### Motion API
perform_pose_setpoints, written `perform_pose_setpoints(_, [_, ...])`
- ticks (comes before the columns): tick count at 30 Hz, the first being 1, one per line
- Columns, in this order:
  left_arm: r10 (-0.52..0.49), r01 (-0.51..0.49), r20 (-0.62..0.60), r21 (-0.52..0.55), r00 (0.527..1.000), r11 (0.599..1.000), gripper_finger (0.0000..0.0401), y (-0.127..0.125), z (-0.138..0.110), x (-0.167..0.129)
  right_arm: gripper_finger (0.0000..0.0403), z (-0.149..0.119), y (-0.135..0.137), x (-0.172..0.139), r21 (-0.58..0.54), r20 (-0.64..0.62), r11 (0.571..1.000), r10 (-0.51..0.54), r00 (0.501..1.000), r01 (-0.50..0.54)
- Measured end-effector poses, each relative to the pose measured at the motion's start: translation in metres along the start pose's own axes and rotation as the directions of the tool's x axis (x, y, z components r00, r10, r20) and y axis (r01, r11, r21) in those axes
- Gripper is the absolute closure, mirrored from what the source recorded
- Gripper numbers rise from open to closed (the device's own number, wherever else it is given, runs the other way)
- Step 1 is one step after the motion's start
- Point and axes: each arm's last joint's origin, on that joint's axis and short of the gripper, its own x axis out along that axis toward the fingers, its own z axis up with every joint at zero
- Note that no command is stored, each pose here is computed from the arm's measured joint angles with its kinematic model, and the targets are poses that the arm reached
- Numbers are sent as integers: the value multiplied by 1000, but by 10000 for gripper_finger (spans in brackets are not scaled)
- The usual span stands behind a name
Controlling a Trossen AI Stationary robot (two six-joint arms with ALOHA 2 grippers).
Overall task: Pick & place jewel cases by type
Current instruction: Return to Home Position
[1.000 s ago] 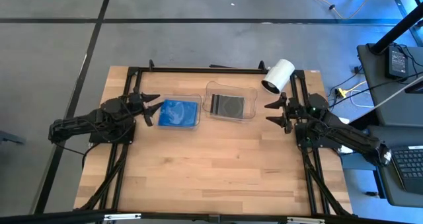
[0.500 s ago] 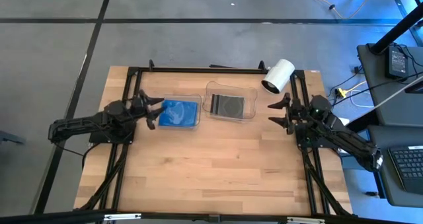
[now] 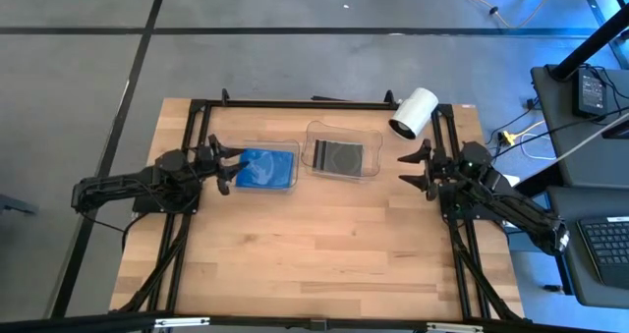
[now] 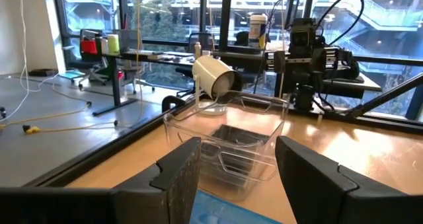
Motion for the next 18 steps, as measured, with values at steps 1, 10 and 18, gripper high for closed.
perform_pose_setpoints(1, [0,0,0,0,1000,1000,209,0,0,0,119,1,0,0,-3,5,1000,0,1000,0])
perform_pose_setpoints(10, [0,0,0,0,1000,1000,209,0,0,0,119,2,0,0,81,16,997,1,1000,-3])
perform_pose_setpoints(18, [0,0,0,0,1000,1000,209,0,0,0,119,2,0,0,100,14,995,1,1000,-2])
